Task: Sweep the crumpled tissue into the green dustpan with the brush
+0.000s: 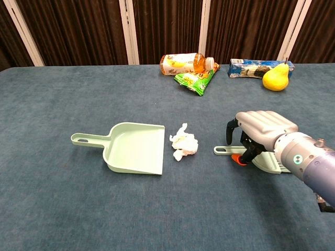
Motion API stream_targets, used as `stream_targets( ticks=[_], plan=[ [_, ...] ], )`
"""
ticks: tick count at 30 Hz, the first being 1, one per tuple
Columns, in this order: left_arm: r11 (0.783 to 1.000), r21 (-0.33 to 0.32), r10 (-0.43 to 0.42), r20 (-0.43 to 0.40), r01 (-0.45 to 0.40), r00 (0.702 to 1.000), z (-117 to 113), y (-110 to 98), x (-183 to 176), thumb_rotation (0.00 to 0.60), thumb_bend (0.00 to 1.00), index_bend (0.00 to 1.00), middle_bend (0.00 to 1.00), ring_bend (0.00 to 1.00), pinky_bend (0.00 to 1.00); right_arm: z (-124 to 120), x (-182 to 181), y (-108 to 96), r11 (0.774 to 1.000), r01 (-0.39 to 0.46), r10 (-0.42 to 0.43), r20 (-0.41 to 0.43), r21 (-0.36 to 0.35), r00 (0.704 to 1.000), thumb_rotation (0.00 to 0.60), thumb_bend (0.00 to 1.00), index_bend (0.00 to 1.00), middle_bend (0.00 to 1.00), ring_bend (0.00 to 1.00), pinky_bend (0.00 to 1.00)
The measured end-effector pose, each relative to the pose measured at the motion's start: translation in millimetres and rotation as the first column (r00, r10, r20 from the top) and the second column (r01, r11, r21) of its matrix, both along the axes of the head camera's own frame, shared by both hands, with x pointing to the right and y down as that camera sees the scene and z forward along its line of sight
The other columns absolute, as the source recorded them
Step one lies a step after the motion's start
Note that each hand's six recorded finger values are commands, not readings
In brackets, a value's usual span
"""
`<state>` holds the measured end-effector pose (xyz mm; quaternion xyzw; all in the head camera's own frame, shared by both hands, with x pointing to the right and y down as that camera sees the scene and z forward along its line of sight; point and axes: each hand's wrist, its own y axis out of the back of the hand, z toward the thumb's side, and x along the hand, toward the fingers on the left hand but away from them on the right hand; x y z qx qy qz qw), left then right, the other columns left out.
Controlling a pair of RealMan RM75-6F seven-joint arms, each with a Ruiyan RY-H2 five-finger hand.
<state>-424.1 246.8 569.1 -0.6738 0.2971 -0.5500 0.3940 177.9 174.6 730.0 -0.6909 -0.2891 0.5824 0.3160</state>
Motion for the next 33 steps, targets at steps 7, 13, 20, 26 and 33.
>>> stream_targets(
  ticks=[7, 13, 20, 26, 33],
  plan=[
    [1.0, -0.003, 0.0, 0.001, 0.0, 1.0, 0, 0, 0, 0.6, 0.0, 0.0, 0.0, 0.0, 0.0, 7, 2, 2, 1.0, -0.006, 0.005, -0.011, -0.012, 1.0, 0.6, 0.39, 0.51, 0.91, 0.92, 0.87],
    [1.0, -0.006, -0.004, -0.001, 0.004, 1.0, 1, 0, 0, 0.6, 0.0, 0.0, 0.0, 0.0, 0.0, 8, 4, 5, 1.0, -0.008, 0.007, -0.014, -0.025, 1.0, 0.6, 0.51, 0.74, 0.91, 0.92, 0.87],
    [1.0, -0.007, -0.004, 0.0, 0.004, 1.0, 1, 0, 0, 0.6, 0.0, 0.0, 0.0, 0.0, 0.0, 1, 0, 3, 1.0, -0.001, 0.002, 0.008, -0.015, 1.0, 0.6, 0.56, 0.8, 0.91, 0.92, 0.87],
    [1.0, -0.018, 0.006, 0.011, -0.006, 1.0, 2, 1, 0, 0.6, 0.0, 0.0, 0.0, 0.0, 0.0, -13, -5, -6, 1.0, -0.011, 0.011, 0.054, -0.004, 0.999, 0.6, 0.56, 0.8, 0.91, 0.92, 0.87],
    [0.999, -0.034, -0.002, 0.017, 0.002, 1.0, 3, 2, 0, 0.6, 0.0, 0.0, 0.0, 0.0, 0.0, -42, -10, -30, 0.997, -0.077, 0.076, 0.153, 0.003, 0.985, 0.6, 0.58, 0.83, 0.91, 0.92, 0.87]
  ],
)
